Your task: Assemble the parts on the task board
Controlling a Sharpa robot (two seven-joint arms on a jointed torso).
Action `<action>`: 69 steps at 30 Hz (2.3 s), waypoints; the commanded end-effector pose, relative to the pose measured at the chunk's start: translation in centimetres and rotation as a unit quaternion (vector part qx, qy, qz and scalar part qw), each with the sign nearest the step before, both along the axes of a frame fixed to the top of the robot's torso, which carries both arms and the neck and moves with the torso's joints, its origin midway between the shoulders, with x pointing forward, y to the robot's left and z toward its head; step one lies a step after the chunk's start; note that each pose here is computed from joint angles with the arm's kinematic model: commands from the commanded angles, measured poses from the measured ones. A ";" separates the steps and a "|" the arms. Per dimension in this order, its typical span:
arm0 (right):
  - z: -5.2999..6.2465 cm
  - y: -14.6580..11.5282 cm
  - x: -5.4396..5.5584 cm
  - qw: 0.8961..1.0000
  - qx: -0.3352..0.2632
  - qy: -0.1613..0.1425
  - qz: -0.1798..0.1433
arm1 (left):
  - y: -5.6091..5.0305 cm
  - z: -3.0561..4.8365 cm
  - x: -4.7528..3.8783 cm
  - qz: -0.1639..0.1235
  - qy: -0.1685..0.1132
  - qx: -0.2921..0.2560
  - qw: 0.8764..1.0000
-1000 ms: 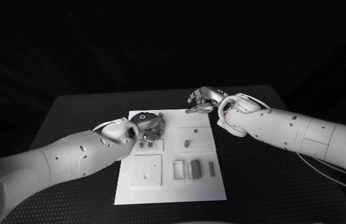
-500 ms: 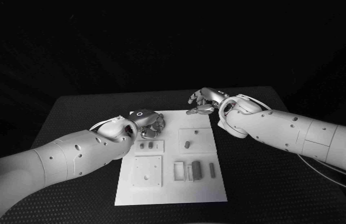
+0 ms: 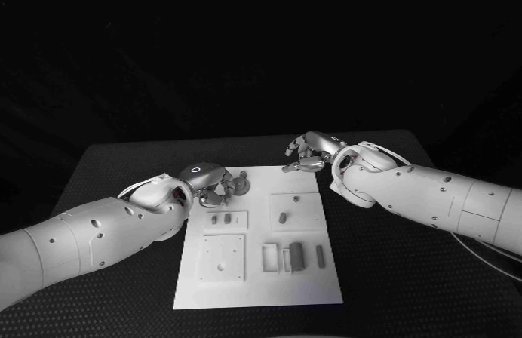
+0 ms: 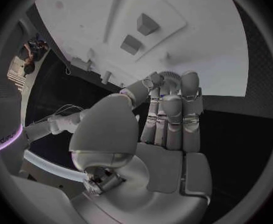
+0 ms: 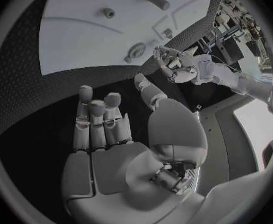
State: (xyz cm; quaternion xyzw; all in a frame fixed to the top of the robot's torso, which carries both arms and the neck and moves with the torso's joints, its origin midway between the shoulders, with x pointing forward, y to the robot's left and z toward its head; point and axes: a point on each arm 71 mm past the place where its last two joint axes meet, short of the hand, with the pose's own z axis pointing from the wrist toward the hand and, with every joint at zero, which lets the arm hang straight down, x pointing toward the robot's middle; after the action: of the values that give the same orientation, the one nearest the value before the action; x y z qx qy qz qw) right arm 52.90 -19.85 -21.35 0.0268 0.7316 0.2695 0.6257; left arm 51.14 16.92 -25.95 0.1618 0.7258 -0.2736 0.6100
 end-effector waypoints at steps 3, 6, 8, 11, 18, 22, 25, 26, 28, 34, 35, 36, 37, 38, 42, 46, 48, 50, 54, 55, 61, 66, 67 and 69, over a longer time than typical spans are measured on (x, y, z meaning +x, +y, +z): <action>0.0 0.0 0.0 1.000 -0.001 0.000 0.004 | 0.5 -0.12 -0.32 0.002 0.016 0.002 1.000; 0.0 0.0 -0.1 1.000 -0.001 0.000 0.004 | 0.8 -0.17 -0.36 0.004 0.020 0.004 1.000; 0.0 0.0 -0.1 1.000 -0.001 0.000 0.004 | 1.0 -0.24 -0.35 0.007 0.023 0.007 1.000; 0.0 0.0 -0.1 1.000 -0.001 0.000 0.004 | 1.2 -0.36 -0.34 0.008 0.029 0.012 0.999; 0.0 0.0 -0.1 1.000 -0.001 0.000 0.004 | 1.2 -0.47 -0.32 0.009 0.034 0.016 0.999; 0.0 0.0 -0.1 1.000 -0.001 0.000 0.004 | 1.1 -0.51 -0.32 0.008 0.036 0.017 0.999; 0.0 -0.1 -0.1 1.000 -0.001 0.000 0.004 | 1.0 -0.55 -0.31 0.007 0.037 0.018 0.999; 0.0 -0.1 -0.1 1.000 -0.001 0.000 0.004 | 1.0 -0.56 -0.31 0.007 0.038 0.018 0.999; 0.0 -0.1 -0.1 1.000 -0.001 0.000 0.004 | 1.0 -0.56 -0.31 0.007 0.038 0.018 0.999; 0.0 -0.1 -0.1 1.000 -0.001 0.000 0.004 | 0.9 -0.60 -0.27 0.006 0.039 0.019 0.999; 0.0 -0.1 -0.1 1.000 -0.001 0.000 0.004 | 0.8 -0.61 -0.28 0.005 0.039 0.020 0.999; 0.0 -0.1 -0.1 1.000 -0.001 0.000 0.004 | 0.8 -0.61 -0.31 0.004 0.037 0.022 0.999; 0.0 -0.1 -0.1 1.000 -0.001 0.000 0.004 | 0.7 -0.61 -0.32 0.003 0.037 0.023 0.999; 0.0 -0.1 -0.1 1.000 -0.001 0.000 0.004 | 0.7 -0.62 -0.32 0.003 0.037 0.023 0.999; 0.0 -0.1 -0.1 1.000 -0.001 0.000 0.004 | 0.6 -0.68 -0.29 0.003 0.040 0.025 0.999; 0.0 -0.1 -0.1 1.000 -0.001 0.000 0.004 | 0.6 -0.76 -0.30 0.003 0.044 0.027 0.999; 0.0 -0.1 -0.1 1.000 -0.001 0.000 0.004 | 0.6 -0.78 -0.31 0.002 0.045 0.028 0.999; 0.0 -0.1 -0.1 1.000 -0.001 0.000 0.004 | 0.6 -0.80 -0.32 0.002 0.046 0.029 0.999; 0.0 -0.1 -0.1 1.000 -0.001 0.000 0.003 | 0.6 -0.83 -0.32 0.003 0.048 0.030 0.998; 0.0 -0.1 -0.1 1.000 -0.001 0.000 0.003 | 0.6 -0.83 -0.32 0.003 0.048 0.030 0.998; 0.0 -0.1 -0.1 1.000 -0.001 0.000 0.004 | 0.7 -0.90 -0.25 0.005 0.050 0.033 0.998; 0.0 -0.1 -0.1 1.000 -0.001 0.000 0.004 | 0.7 -1.01 -0.02 0.007 0.049 0.035 0.998; 0.0 -0.1 -0.1 1.000 -0.001 0.000 0.004 | 0.7 -1.04 0.03 0.007 0.049 0.036 0.998; 0.0 -0.1 -0.1 1.000 -0.001 0.000 0.004 | 0.7 -1.11 0.11 0.008 0.049 0.037 0.998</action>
State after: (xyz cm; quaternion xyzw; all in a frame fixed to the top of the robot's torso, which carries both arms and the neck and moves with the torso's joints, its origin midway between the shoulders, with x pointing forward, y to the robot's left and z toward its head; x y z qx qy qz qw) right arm 52.88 -20.03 -21.35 0.0276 0.7317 0.2685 0.6259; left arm 51.21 17.50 -26.82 0.1626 0.7609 -0.2548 0.5742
